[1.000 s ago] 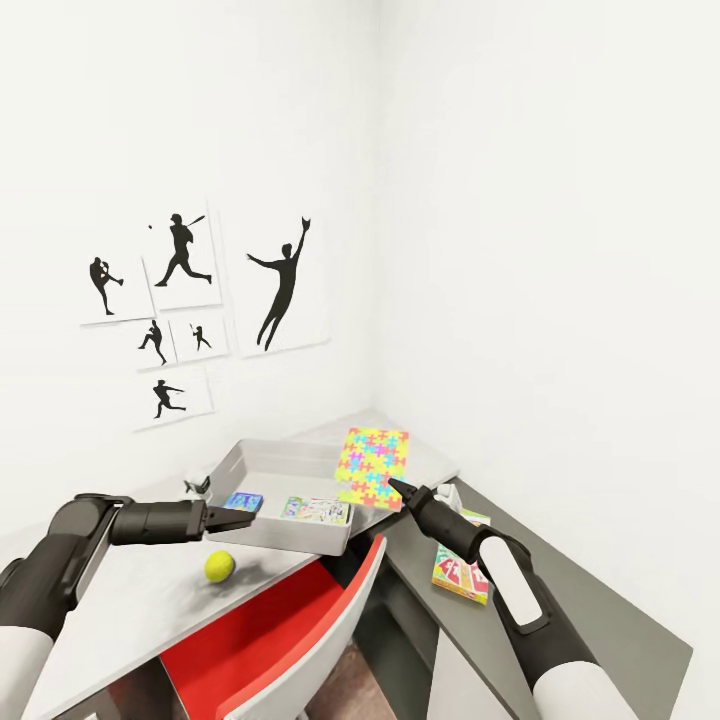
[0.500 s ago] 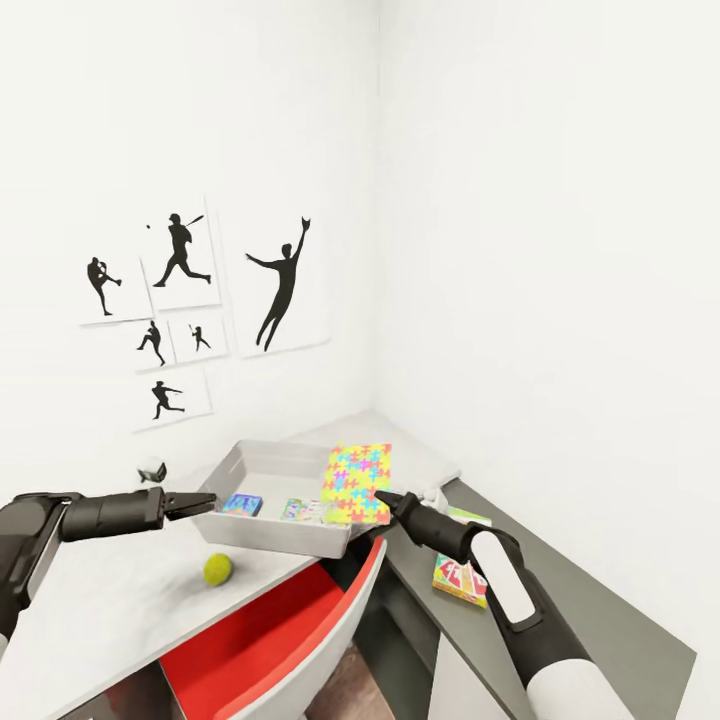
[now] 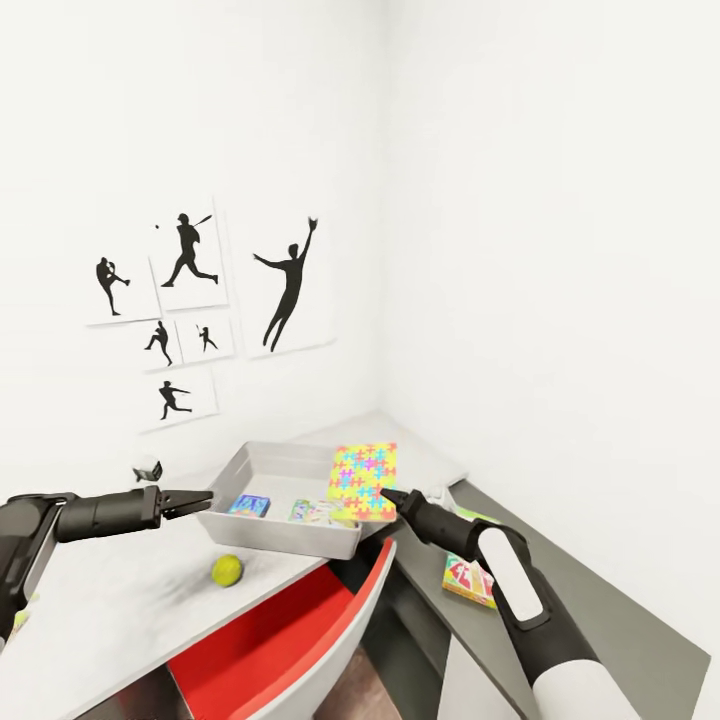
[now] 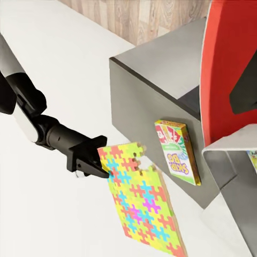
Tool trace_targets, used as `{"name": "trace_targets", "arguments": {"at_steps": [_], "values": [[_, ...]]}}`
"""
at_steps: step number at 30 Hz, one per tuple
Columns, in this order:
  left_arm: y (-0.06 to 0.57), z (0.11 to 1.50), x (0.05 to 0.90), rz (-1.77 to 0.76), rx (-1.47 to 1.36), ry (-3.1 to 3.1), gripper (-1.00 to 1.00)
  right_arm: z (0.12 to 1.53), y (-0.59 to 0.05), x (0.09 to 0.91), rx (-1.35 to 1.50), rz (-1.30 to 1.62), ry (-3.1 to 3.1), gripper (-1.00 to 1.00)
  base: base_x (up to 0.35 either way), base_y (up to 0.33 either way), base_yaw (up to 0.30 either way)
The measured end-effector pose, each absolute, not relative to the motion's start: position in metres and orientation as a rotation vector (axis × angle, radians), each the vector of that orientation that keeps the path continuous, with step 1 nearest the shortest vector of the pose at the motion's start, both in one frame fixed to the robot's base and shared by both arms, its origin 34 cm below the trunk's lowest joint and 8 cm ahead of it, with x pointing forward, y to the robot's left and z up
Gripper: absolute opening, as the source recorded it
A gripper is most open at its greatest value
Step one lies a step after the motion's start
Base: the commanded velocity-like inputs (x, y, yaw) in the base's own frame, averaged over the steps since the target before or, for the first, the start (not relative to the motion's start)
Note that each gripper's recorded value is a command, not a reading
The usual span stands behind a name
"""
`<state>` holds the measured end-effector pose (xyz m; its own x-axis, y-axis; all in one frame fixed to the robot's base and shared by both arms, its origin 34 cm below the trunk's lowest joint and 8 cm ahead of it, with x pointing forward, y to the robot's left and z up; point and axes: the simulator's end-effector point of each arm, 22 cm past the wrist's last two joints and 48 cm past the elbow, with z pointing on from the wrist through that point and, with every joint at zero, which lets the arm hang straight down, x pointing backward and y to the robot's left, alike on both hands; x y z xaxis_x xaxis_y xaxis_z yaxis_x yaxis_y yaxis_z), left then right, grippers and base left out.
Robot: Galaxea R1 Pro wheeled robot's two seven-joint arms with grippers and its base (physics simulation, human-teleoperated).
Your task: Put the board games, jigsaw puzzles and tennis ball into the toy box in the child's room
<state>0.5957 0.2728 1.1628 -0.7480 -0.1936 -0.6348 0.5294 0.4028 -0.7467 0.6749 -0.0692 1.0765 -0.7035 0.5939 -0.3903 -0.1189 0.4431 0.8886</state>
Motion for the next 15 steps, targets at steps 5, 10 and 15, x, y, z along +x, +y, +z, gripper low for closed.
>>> {"name": "trace_targets", "arguments": {"at_steps": [5,10,15], "values": [[0.273,1.1626,0.5957,-1.394,0.285,1.997,1.0,1.0789,-0.068,0.6752,0.392,1.306,1.993,-1.0,0.003,0.023,0.232],[0.2727,1.1625,0.5958,-1.395,0.285,1.997,1.0,1.0787,-0.0681,0.6753,0.392,1.304,1.993,-1.0,0.0,0.003,0.28],[0.2727,1.1619,0.5961,-1.393,0.285,1.999,1.0,1.0786,-0.0693,0.6758,0.394,1.304,1.991,-1.0,0.0,0.0,0.104]]}}
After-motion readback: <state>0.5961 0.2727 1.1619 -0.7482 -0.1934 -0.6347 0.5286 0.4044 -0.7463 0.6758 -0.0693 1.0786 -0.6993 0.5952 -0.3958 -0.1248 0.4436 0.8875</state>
